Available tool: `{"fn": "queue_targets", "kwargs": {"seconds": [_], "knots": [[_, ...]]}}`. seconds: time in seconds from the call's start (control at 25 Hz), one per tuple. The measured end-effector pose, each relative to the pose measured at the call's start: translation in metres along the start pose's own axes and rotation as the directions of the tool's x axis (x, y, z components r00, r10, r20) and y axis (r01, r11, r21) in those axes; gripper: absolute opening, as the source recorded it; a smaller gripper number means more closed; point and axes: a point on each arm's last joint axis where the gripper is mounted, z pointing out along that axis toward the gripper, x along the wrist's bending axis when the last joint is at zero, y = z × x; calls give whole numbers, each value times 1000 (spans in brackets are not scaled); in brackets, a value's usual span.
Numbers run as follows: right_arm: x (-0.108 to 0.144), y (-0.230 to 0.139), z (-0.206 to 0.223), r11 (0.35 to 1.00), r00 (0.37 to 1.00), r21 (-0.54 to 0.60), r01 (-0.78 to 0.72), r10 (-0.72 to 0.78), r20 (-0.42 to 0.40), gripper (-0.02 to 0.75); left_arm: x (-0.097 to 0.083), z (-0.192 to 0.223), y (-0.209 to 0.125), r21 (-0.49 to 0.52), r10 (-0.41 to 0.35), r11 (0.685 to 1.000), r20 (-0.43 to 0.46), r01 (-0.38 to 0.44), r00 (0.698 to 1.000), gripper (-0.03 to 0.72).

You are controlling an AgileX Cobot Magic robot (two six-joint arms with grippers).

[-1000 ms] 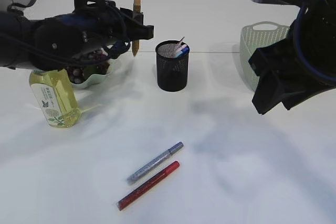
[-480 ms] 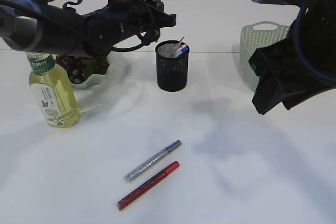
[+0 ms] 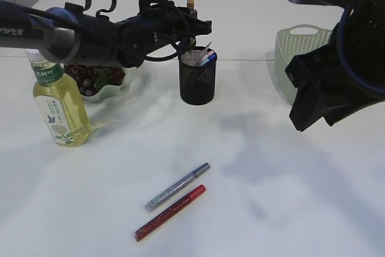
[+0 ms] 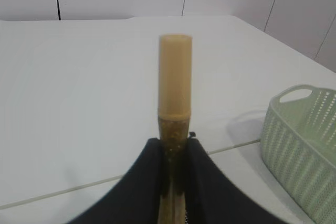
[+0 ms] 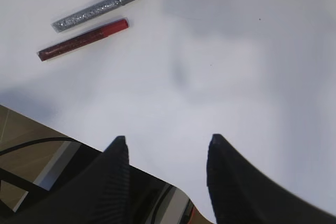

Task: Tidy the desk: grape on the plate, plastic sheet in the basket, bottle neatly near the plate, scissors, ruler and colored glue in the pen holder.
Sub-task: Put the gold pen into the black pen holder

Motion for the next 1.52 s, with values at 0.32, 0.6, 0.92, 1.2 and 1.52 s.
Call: {"fn": "queue_targets", "kwargs": {"seconds": [0.32,0.6,0.92,1.2,1.52], "knots": [[0,0,0,1000,1000,0,0,0,1,386,0,13,-11,30,-1,1000,3,1,1000,87],[0,0,0,1000,1000,0,3,-3,2,386,0,14,-16,65,4,998,6,-5,1000,103],[0,0,0,1000,1000,0,3,-3,3,386,0,13,-19,96,15,995,11,-16,1000,254],[0,0,0,1000,1000,0,6,-6,5,386,-1,12,-20,131,16,991,14,-17,1000,299],[-1,0,0,1000,1000,0,6,-6,6,386,-13,-27,41,271,104,955,73,-120,992,300]]}}
